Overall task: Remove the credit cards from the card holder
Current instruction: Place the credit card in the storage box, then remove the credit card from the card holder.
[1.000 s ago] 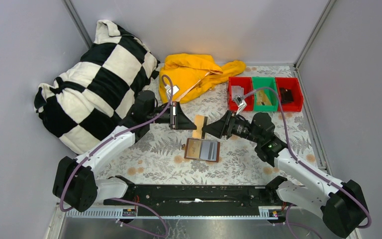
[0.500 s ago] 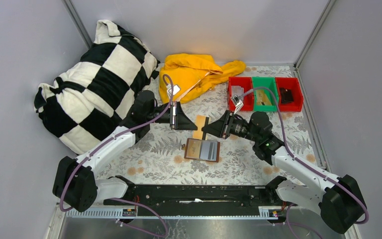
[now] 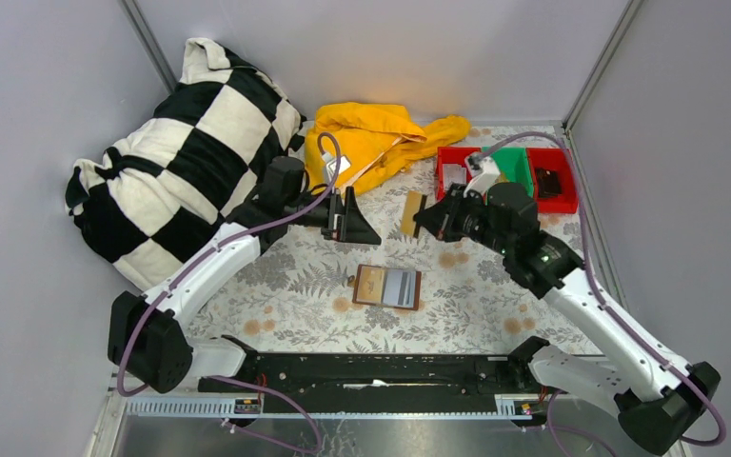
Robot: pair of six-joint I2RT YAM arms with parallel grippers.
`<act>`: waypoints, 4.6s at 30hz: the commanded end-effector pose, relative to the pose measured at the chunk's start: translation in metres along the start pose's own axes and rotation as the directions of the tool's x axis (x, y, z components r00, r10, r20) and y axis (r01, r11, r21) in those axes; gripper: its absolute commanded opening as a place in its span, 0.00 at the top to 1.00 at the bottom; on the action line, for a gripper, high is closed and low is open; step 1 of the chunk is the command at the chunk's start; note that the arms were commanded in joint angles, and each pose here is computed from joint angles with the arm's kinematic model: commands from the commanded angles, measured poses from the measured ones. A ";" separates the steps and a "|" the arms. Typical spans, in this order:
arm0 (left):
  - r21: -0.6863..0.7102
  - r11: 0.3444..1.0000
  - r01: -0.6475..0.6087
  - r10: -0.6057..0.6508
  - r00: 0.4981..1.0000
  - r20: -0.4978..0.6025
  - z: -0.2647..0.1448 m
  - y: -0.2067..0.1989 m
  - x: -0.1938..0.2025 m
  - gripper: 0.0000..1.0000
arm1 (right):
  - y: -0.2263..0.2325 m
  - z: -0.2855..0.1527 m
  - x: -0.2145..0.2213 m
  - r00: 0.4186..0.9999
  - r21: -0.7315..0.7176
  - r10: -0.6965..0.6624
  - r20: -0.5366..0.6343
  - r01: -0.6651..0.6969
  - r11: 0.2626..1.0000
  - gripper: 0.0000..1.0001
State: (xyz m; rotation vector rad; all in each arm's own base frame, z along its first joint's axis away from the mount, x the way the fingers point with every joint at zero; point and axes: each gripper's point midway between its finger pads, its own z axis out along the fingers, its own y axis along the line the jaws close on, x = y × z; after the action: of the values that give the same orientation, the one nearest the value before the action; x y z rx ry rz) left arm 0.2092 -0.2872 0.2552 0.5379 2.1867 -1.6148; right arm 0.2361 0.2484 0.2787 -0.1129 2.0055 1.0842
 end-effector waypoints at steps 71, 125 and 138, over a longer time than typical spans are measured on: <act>-0.318 0.940 0.123 -0.103 0.991 0.080 -0.015 0.062 0.057 0.09 | -0.204 0.013 -0.077 0.993 0.565 -0.025 -0.114 0.086 0.820 0.49; -0.414 0.848 0.330 -0.320 0.943 0.097 0.048 0.163 0.086 0.18 | -0.140 0.050 0.188 0.844 0.235 0.433 -0.316 -0.373 0.898 0.53; -0.327 0.919 0.221 -0.197 0.975 0.103 0.052 0.101 0.052 0.16 | -0.138 0.050 0.181 0.857 0.231 0.413 -0.307 -0.354 0.906 0.54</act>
State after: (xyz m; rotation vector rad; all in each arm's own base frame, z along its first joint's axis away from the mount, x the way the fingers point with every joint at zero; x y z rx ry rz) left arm 0.2135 -0.2885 0.1060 0.0761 2.5471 -1.2520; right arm 0.2064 0.2463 0.0371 0.2532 2.5446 1.1831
